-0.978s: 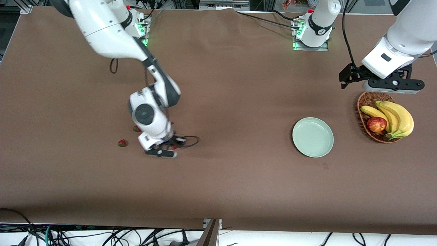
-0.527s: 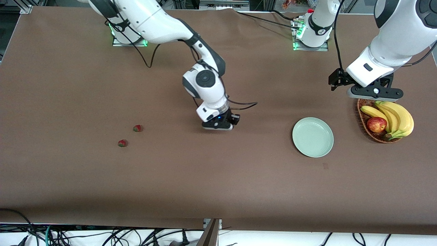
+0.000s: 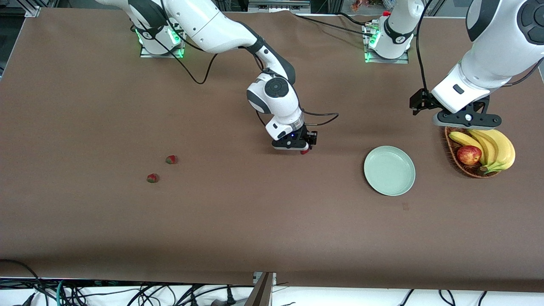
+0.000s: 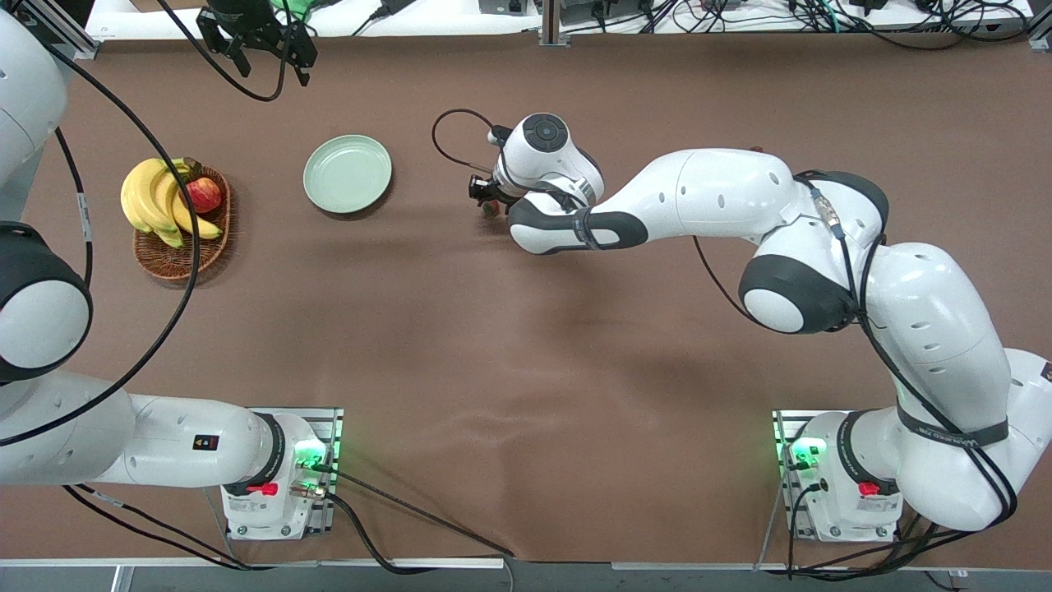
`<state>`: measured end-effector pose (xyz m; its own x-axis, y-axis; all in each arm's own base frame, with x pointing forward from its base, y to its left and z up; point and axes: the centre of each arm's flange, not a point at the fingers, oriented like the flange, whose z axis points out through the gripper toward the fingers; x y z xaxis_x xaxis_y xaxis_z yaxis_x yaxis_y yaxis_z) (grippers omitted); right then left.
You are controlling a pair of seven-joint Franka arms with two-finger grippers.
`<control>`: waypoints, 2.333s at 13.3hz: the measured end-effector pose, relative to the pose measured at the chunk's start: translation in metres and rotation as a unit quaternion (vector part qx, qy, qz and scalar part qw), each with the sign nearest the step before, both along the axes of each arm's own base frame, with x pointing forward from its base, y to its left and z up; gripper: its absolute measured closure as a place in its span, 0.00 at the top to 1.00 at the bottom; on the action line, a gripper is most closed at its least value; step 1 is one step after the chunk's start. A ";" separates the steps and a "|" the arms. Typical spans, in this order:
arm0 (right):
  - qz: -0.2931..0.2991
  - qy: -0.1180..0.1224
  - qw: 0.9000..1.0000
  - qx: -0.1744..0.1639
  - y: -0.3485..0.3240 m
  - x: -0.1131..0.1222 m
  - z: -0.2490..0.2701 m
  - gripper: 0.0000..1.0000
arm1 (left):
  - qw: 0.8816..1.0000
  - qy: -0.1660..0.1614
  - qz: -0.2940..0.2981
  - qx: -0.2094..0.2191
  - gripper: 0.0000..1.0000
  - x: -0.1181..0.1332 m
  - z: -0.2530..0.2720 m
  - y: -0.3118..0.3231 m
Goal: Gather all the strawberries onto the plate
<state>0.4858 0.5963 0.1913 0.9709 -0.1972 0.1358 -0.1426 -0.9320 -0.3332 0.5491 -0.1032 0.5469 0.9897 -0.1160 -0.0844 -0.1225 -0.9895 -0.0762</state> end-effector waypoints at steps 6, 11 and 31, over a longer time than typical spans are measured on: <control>-0.032 0.006 0.997 -0.069 -0.123 0.129 0.075 1.00 | 0.999 0.022 0.002 -0.026 1.00 0.001 -0.014 -0.009; 0.031 0.081 0.984 -0.153 -0.231 0.171 0.098 1.00 | 0.992 0.090 -0.045 -0.072 1.00 0.008 -0.114 -0.109; 0.135 0.160 0.958 -0.198 -0.471 0.098 -0.001 1.00 | 0.970 -0.047 -0.232 -0.059 0.87 -0.022 -0.358 -0.272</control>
